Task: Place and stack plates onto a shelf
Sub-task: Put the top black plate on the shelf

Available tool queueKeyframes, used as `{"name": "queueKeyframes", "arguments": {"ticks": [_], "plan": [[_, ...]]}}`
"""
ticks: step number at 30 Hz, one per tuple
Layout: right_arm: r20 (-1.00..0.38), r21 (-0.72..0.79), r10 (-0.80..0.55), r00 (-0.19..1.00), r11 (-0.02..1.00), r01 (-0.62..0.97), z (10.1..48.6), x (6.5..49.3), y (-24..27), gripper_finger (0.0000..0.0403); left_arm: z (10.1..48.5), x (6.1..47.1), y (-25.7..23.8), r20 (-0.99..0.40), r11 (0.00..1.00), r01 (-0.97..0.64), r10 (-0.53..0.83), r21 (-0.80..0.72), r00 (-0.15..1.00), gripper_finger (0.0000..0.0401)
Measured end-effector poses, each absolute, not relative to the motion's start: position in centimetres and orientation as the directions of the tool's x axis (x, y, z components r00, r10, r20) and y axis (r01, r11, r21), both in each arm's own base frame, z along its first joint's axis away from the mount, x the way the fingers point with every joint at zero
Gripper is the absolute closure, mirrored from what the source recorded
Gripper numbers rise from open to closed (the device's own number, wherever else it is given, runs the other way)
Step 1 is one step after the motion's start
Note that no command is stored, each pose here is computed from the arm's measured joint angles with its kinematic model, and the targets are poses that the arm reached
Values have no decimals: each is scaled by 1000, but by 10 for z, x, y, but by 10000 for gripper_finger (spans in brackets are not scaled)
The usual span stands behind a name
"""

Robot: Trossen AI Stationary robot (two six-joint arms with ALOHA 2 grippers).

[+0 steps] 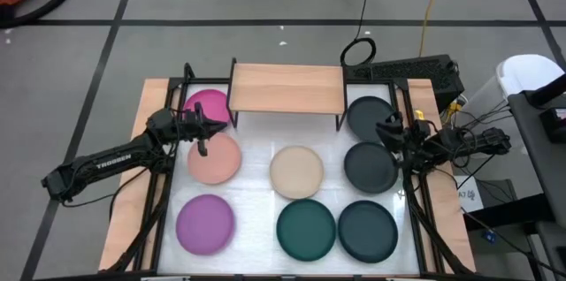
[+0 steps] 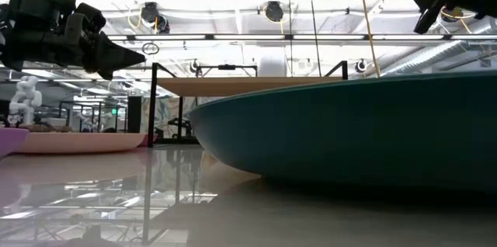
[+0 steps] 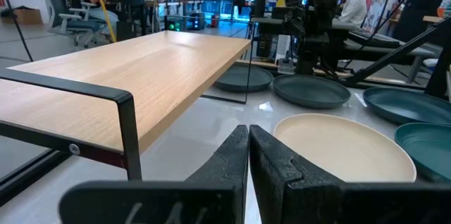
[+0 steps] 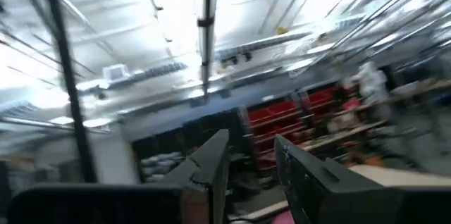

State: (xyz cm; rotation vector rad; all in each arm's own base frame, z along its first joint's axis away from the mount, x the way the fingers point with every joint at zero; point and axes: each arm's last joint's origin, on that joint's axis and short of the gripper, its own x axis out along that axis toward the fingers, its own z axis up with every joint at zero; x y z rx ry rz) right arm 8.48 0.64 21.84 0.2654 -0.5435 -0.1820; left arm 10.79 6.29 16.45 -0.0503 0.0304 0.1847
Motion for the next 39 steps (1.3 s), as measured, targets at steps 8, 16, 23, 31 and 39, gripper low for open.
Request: {"name": "queueKeyframes", "arguments": {"ticks": [8,16,23,31,39], "plan": [[436,310,-299,849,935,170,214,87,5,303,165,108,63,-35,982,-184,182,-47,983,380],[311,186,-227,923,967,175,215,94,8,303,165,108,63,-35,982,-184,182,-47,983,380],[117,90,-230,966,971,220,237,106,11,303,165,108,63,-35,982,-185,183,-47,982,380],[-137,-9,-251,958,968,252,218,130,15,303,165,108,63,-33,982,-184,183,-46,983,380],[-203,-90,-311,928,950,299,214,145,17,303,165,108,63,-33,982,-184,182,-47,983,380]]}}
